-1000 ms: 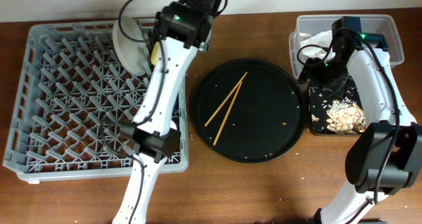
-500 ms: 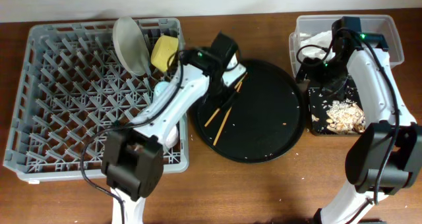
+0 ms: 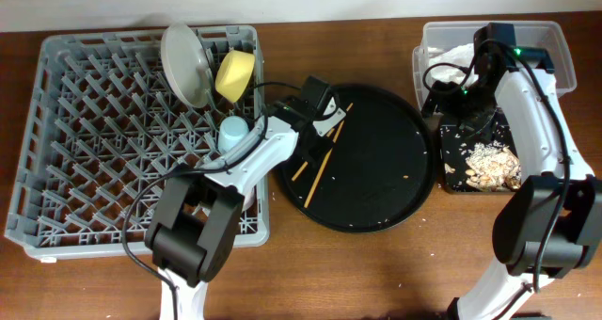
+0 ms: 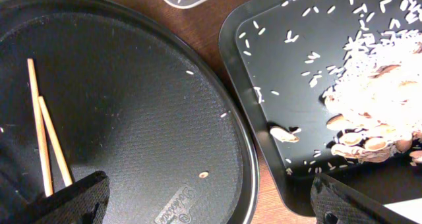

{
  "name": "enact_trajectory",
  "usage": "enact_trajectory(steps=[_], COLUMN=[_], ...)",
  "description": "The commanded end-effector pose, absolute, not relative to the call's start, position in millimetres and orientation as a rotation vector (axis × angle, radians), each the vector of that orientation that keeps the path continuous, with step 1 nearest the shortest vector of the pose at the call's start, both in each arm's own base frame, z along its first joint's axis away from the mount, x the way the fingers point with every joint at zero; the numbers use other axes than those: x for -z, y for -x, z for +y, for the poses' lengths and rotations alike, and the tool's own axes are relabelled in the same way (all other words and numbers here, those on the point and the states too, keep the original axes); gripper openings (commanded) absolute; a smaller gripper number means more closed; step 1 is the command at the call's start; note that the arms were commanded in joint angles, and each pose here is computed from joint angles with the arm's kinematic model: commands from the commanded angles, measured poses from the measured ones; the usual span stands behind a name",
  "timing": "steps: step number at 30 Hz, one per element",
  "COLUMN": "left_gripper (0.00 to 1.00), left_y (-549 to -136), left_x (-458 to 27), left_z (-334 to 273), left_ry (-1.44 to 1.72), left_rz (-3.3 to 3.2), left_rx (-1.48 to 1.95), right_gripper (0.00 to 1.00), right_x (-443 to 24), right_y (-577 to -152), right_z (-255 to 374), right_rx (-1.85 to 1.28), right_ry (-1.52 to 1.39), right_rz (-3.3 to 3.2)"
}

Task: Sort waste into correct bins and load items into the dishwasher rack
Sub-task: 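Pick one wooden chopstick with left gripper, drop into rack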

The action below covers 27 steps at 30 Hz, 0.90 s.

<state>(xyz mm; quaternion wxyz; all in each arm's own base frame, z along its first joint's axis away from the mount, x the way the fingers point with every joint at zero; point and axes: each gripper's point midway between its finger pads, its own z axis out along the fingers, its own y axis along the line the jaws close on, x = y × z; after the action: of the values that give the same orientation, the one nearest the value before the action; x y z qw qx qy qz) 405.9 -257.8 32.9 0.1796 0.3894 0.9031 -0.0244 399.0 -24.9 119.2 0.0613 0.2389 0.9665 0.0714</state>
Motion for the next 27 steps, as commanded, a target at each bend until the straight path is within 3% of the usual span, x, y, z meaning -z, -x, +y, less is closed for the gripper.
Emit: enact_trajectory(steps=[1,3,6,10,15,17,19,22,27], left_gripper=[0.59,0.53,0.00,0.00,0.00,0.00,0.00,0.00,0.00], left_y=[-398.1,-396.6,-396.1,-407.1,-412.1,-400.2,-374.1,-336.6,-341.2], left_x=[5.2,11.2,11.4,-32.8,-202.3,-270.1,-300.3,-285.9,-196.1], left_z=[-251.6,-250.7,-250.2,-257.1,-253.6,-195.8,-108.3,-25.8,6.2], left_ry=[-1.160,-1.166,-1.167,-1.106,-0.924,-0.639,-0.182,0.174,0.169], left_rz=[2.619,2.631,2.634,2.568,2.264,2.244,2.319,2.471,2.664], left_rx=[0.039,0.037,0.035,0.058,0.117,0.001,-0.153,-0.276,-0.483], right_gripper=[0.98,0.98,0.98,0.98,0.98,0.98,0.98,0.98,0.98], right_x=[-133.0,-133.0,-133.0,-133.0,-133.1,-133.0,-133.0,-133.0,-133.0], right_y=[-402.6,-402.6,-402.6,-402.6,-402.7,-402.6,-402.6,-402.5,-402.6], right_z=[-25.4,-25.4,-25.4,-25.4,-25.4,-25.4,-25.4,-25.9,-25.9], right_rx=[-0.227,-0.227,-0.227,-0.227,-0.227,-0.227,-0.227,-0.222,-0.222], right_ry=[-0.707,-0.708,-0.707,-0.707,-0.707,-0.708,-0.707,-0.707,-0.708], right_rz=[2.884,2.884,2.884,2.884,2.883,2.884,2.884,2.883,2.883])
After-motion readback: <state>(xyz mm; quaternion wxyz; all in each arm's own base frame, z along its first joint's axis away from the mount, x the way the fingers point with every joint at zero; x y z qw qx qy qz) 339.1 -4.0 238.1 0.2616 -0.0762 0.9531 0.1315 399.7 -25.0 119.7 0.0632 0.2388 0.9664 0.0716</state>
